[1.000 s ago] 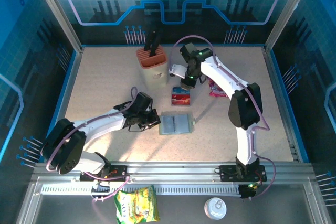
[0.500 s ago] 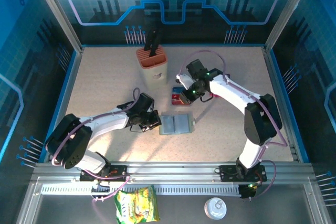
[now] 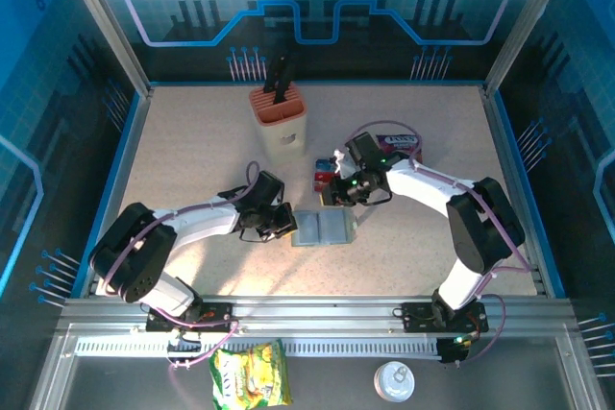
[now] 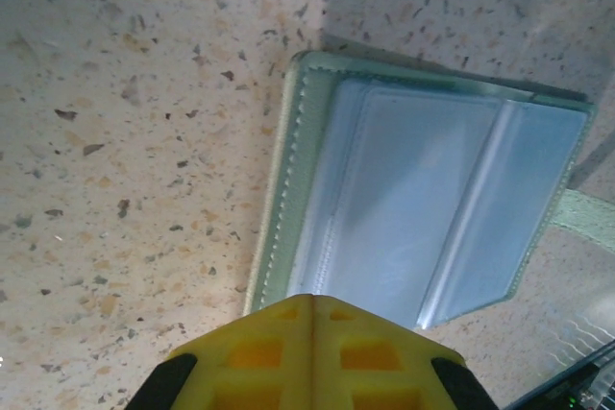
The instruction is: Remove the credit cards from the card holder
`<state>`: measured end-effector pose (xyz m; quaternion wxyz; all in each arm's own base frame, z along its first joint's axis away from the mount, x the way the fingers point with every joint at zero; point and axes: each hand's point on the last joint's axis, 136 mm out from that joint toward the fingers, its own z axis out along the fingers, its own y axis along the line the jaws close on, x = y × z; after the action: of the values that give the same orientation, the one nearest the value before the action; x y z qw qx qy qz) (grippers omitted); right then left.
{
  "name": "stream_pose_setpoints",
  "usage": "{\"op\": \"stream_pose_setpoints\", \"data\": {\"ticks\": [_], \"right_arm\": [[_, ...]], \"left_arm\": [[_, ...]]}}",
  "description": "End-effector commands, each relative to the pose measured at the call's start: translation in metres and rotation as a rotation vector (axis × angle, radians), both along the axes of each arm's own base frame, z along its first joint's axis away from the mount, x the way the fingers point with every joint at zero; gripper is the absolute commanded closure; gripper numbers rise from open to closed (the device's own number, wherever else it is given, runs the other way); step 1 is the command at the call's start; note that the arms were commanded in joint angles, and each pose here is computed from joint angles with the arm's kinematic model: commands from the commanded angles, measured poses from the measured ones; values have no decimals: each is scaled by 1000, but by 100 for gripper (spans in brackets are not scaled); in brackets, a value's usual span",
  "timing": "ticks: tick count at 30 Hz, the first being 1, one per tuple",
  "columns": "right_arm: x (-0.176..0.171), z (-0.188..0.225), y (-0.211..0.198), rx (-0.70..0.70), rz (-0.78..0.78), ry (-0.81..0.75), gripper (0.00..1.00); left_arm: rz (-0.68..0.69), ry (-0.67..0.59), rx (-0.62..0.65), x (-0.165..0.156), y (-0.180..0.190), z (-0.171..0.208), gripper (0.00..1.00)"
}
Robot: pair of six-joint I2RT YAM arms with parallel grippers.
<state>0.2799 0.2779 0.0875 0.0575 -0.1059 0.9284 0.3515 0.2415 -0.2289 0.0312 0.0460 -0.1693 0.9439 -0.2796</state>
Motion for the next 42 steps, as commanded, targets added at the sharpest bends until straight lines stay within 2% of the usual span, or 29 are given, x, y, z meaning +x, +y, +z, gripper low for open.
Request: {"op": "stream_pose_setpoints", "data": {"ticks": [1, 23, 42], "right_arm": [[-13, 9, 21, 88, 4, 47, 82], [-39, -38, 41, 14, 35, 141, 79], [-46, -49, 50, -1, 62, 164, 79]], "left_arm": [[-6, 21, 0, -2, 1, -4, 100], [-11, 44, 46, -9, 9, -18, 100], [-10, 54, 55, -9, 10, -21, 100]]}}
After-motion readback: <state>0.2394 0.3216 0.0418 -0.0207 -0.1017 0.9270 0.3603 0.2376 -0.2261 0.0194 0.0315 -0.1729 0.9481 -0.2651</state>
